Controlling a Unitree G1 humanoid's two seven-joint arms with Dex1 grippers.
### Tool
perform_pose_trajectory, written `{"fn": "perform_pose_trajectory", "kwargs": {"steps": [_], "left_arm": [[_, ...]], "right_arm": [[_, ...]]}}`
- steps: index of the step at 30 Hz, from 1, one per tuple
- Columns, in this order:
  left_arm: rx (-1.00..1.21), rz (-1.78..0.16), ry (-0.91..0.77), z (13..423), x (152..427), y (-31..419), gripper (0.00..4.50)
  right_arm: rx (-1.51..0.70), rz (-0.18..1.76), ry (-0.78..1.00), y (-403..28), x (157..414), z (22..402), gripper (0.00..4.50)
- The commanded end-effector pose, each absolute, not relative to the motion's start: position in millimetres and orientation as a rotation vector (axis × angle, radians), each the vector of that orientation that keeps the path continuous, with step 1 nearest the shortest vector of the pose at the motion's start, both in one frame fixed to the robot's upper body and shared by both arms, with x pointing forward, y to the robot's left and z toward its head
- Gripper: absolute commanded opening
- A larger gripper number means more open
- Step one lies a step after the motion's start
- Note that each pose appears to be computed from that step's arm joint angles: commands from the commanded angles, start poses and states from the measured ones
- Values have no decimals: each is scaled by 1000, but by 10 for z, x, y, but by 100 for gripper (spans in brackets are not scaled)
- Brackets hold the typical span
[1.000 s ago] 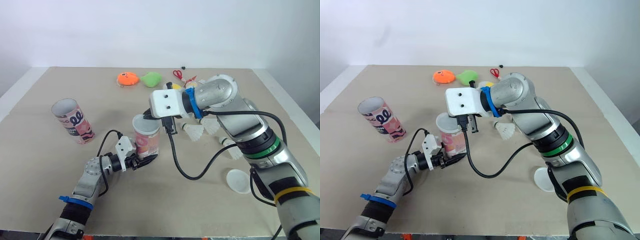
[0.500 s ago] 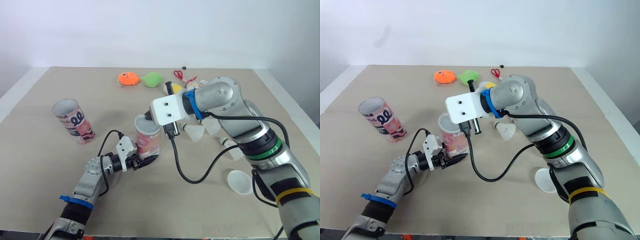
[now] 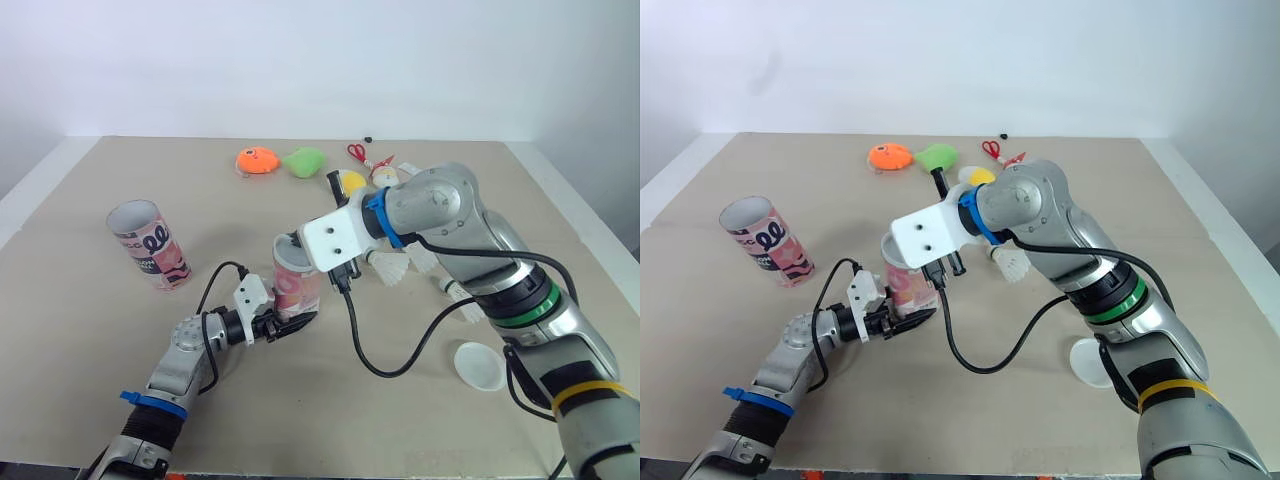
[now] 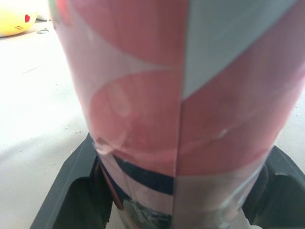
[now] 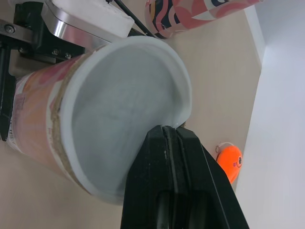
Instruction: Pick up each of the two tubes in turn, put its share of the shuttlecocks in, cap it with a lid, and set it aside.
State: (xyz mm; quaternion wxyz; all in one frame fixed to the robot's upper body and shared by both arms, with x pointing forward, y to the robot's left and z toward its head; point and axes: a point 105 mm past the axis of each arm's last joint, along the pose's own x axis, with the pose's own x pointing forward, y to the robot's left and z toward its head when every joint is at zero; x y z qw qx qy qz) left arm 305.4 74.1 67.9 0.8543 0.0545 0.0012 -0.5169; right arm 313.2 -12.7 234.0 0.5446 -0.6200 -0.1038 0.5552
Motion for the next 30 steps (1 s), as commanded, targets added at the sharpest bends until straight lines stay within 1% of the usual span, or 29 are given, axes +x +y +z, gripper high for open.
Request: {"fn": "perform_pose_trajectory", "kwargs": {"steps": [1, 3, 7, 12, 20, 25, 29, 30], "left_arm": [[119, -1081, 190, 265, 2953, 815, 291], [119, -1082, 190, 265, 2950, 815, 291], [118, -1082, 192, 262, 2952, 819, 291], [117, -1083, 193, 260, 2949, 820, 291], [115, -1087, 196, 256, 2941, 812, 291], [113, -1089, 199, 252, 2939, 808, 291], [112, -1090, 200, 249, 2938, 805, 291], [112, -1090, 201, 248, 2939, 804, 291]], "right_arm": [[-1499, 1364, -105, -216, 3172, 2052, 7], [-1446, 1377, -115, -181, 3145, 2088, 7], [-1336, 1372, -152, -118, 3127, 2299, 7], [-1270, 1371, -167, -101, 3110, 2442, 7], [-1221, 1364, -174, -94, 3115, 2532, 7], [-1207, 1371, -169, -72, 3106, 2526, 7], [-1198, 1367, -170, -70, 3110, 2535, 138], [-1196, 1367, -170, -69, 3111, 2537, 195]]}}
